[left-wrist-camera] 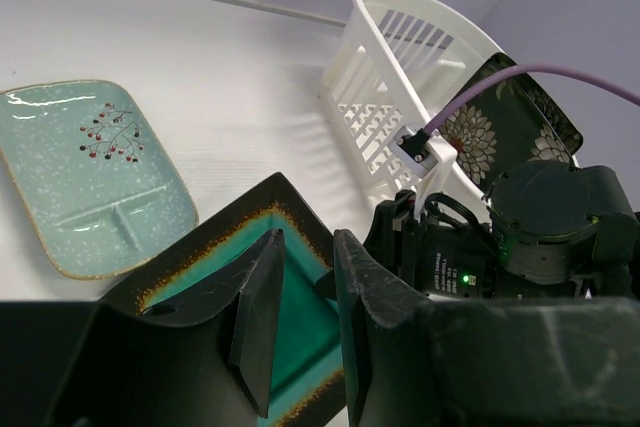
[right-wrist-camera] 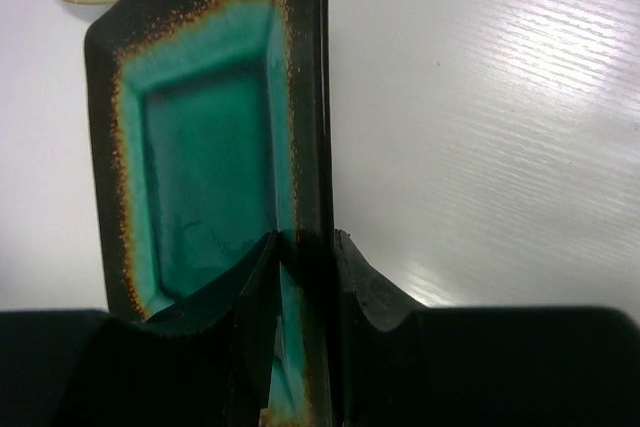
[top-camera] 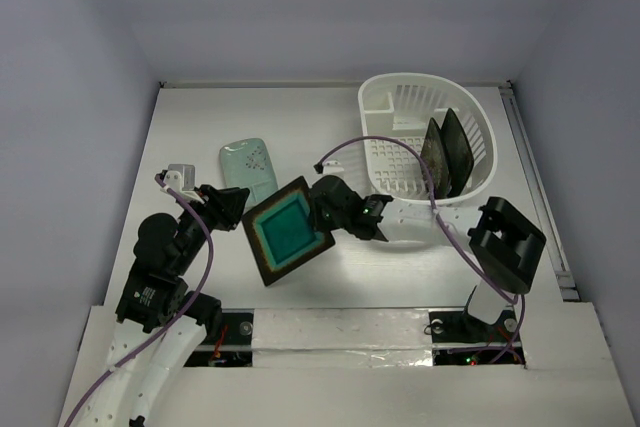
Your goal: Unload the plates from the dish rack
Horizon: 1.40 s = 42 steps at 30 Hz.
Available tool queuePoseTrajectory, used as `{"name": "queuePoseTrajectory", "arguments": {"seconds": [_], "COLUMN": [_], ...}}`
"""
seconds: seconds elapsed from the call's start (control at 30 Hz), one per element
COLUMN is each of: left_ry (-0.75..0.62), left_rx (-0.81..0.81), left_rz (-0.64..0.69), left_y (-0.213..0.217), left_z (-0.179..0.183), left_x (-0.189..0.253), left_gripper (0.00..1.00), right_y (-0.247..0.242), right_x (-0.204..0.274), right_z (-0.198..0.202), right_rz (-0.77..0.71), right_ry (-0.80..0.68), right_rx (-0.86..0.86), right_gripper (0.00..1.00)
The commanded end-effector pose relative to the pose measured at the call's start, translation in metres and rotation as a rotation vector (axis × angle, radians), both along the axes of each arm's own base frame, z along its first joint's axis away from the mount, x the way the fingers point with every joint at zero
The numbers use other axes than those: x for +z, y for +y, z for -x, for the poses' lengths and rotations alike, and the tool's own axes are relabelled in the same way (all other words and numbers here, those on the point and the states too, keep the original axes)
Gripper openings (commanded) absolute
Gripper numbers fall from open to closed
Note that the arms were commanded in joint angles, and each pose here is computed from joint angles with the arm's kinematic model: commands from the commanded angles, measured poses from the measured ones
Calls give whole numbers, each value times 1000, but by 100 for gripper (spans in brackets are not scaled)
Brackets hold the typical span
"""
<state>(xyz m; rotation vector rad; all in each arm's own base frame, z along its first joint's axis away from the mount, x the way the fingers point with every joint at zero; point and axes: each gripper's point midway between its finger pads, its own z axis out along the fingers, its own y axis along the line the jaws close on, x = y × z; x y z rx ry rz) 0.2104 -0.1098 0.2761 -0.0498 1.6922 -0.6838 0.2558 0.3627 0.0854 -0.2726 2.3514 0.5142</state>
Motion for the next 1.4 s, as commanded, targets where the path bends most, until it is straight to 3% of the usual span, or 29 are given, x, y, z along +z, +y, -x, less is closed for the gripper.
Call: {"name": "queuePoseTrajectory", "arguments": {"seconds": [0.0,0.4,0.73,0.8,0.93,1.1,1.17,1.23,1.27,1.33,1.37], "left_ry": [-37,-40,-40,-40,-40,-42,-42,-42,-42,-45,-46], "left_rx": [-9,-10,-9,-6,-7,-9,-9,-7,-9,-9,-7], "left_rz": [23,24,26,24,24,24,25,25,25,26,26], "left_y": [-3,-3,-3,-2,-3,-3,-3,-2,-3,-2,-2], "left_z": [-1,-1,-1,-1,-1,0,0,0,0,0,0], "left_x": [13,14,14,14,14,14,14,14,14,15,15], "left_gripper": [23,24,24,24,24,24,24,24,24,24,24], "right_y": [-49,-56,-54,-49,-40,-36,-40,-48,-57,-77,-92], "right_x": [-50,-75,-81,-73,-43,25,65,87,110,125,142], "right_z": [5,23,19,15,6,-7,-12,-15,-20,-25,-30], "right_rz": [281,282,289,273,216,113,61,58,43,81,83], "right_ry": [33,94,90,73,20,-98,-171,-221,-271,-303,-339], "right_rx": [-55,-46,-57,-61,-64,-83,-97,-116,-157,-203,-250], "right_gripper": [29,45,46,48,68,77,71,56,33,0,0]}}
